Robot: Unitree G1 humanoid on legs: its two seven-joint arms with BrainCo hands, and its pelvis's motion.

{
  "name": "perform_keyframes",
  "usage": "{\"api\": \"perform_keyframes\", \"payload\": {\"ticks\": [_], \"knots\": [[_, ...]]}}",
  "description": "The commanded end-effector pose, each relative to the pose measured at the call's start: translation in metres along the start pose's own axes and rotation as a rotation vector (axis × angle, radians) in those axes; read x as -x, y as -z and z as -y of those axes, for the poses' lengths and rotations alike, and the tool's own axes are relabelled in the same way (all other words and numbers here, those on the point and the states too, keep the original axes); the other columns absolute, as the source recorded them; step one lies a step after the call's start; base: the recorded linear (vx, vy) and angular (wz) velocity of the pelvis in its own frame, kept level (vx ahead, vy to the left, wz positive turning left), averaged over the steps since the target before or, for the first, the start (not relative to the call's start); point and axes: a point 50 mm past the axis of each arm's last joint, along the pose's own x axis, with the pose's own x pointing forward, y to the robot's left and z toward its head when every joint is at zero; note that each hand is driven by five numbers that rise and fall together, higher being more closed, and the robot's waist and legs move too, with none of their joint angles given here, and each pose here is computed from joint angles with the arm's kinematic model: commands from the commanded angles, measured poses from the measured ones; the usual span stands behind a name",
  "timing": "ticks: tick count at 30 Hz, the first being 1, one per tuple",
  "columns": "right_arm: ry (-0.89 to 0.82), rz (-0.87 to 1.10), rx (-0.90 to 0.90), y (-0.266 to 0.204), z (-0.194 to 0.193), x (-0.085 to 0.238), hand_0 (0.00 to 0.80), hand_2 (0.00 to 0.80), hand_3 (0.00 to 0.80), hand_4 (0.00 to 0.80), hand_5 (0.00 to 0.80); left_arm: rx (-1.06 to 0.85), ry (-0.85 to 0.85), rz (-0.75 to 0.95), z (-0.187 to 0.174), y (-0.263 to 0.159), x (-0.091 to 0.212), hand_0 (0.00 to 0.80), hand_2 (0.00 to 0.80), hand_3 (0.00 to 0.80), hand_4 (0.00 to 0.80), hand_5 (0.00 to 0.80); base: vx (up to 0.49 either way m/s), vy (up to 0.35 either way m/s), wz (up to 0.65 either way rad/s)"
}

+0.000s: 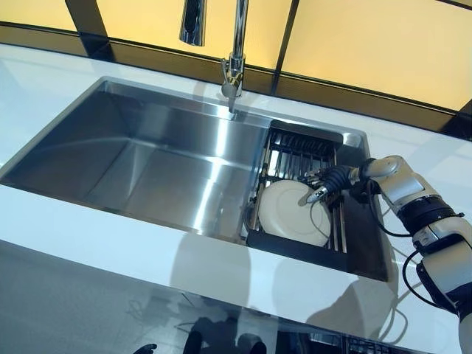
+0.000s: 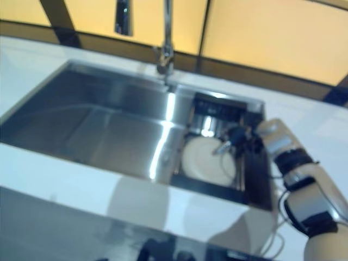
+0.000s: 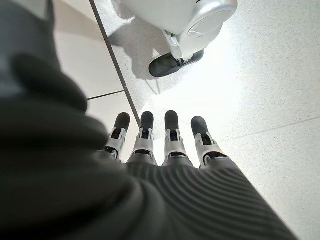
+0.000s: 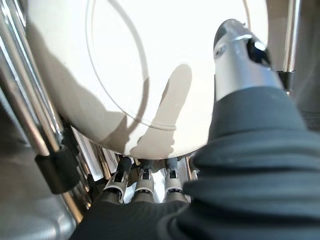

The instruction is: Take plates into dishwasher

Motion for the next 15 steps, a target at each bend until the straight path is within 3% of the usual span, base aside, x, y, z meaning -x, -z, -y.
{"api": "perform_keyframes", "payload": {"ticks": [1,8,9,11,14,15], "knots": [[-0.122,-0.103,-0.039,0.027,-0.0125,-0.0044,0.0,0.0,0.0,0.0,0.0,-0.049,-0.001,0.04,-0.0051,-0.0095,-0.0002,0.0,0.0,0.0,0.0,0.0,0.0,0.0,0.0],[-0.175,-0.113,-0.046,0.0347,-0.0204,-0.0067,0.0,0.0,0.0,0.0,0.0,-0.055,-0.004,0.035,-0.0063,-0.009,-0.0003,0.0,0.0,0.0,0.0,0.0,0.0,0.0,0.0],[-0.178,-0.112,-0.047,0.0351,-0.0209,-0.0069,0.082,0.082,0.082,0.082,0.082,-0.056,-0.004,0.035,-0.0061,-0.0091,-0.0003,0.0,0.0,0.0,0.0,0.0,0.0,0.0,0.0],[-0.18,-0.105,-0.05,0.036,-0.0217,-0.0072,0.122,0.122,0.122,0.122,0.122,-0.057,-0.002,0.032,-0.0047,-0.0091,-0.0004,0.0,0.0,0.0,0.0,0.0,0.0,0.0,0.0],[-0.18,-0.089,-0.058,0.0342,-0.0224,-0.0079,0.292,0.292,0.292,0.292,0.292,-0.062,0.0,0.032,-0.0041,-0.0083,-0.0004,0.0,0.0,0.0,0.0,0.0,0.0,0.0,0.0],[-0.18,-0.085,-0.061,0.0335,-0.0222,-0.0076,0.298,0.298,0.298,0.298,0.298,-0.062,0.0,0.032,-0.0038,-0.0084,-0.0005,0.0,0.0,0.0,0.0,0.0,0.0,0.0,0.0]]}}
